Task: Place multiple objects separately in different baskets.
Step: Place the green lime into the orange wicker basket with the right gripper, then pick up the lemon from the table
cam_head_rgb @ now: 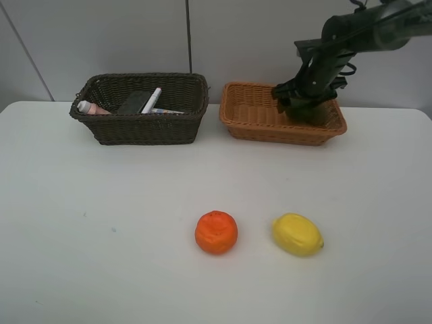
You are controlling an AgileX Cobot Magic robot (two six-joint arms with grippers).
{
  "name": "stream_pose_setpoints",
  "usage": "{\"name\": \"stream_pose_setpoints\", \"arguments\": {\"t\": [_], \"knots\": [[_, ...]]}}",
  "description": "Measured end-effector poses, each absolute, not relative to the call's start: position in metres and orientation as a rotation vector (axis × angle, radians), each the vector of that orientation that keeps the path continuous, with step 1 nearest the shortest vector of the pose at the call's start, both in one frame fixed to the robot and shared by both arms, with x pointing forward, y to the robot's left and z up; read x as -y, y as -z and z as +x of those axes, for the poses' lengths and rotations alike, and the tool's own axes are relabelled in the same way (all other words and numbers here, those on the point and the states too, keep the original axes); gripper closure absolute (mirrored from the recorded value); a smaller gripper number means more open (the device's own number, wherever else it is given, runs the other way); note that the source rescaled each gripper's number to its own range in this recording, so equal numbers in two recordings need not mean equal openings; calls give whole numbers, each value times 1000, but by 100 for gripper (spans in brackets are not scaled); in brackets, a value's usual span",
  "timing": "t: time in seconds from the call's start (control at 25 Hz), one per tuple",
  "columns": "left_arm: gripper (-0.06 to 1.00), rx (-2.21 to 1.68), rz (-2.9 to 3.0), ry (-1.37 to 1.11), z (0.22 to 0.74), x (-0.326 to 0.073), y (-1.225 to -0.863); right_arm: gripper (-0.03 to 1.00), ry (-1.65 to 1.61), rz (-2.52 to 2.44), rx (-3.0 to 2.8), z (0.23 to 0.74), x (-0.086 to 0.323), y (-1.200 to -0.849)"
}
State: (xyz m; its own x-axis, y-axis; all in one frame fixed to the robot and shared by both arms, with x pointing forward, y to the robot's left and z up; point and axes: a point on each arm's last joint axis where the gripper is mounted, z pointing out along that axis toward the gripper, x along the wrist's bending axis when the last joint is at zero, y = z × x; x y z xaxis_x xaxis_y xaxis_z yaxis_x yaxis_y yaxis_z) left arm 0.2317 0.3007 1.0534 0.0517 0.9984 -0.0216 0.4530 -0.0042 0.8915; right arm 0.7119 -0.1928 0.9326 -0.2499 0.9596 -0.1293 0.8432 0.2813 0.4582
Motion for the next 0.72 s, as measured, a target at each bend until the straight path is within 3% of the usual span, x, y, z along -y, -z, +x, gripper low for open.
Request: {"name": "stream_pose_setpoints", "arguments": {"t": [0.24, 0.56, 0.72], "knots": [[0, -1505, 1564, -900, 232, -301, -1053, 1, -322, 1713, -2222, 701, 195, -937], [0, -1505, 1564, -900, 232, -301, -1053, 1, -8, 1820, -2386, 662, 205, -977], [0, -1505, 1564, -900, 232, -301, -1053, 1, -63, 1851, -2405, 645, 204, -998]]}}
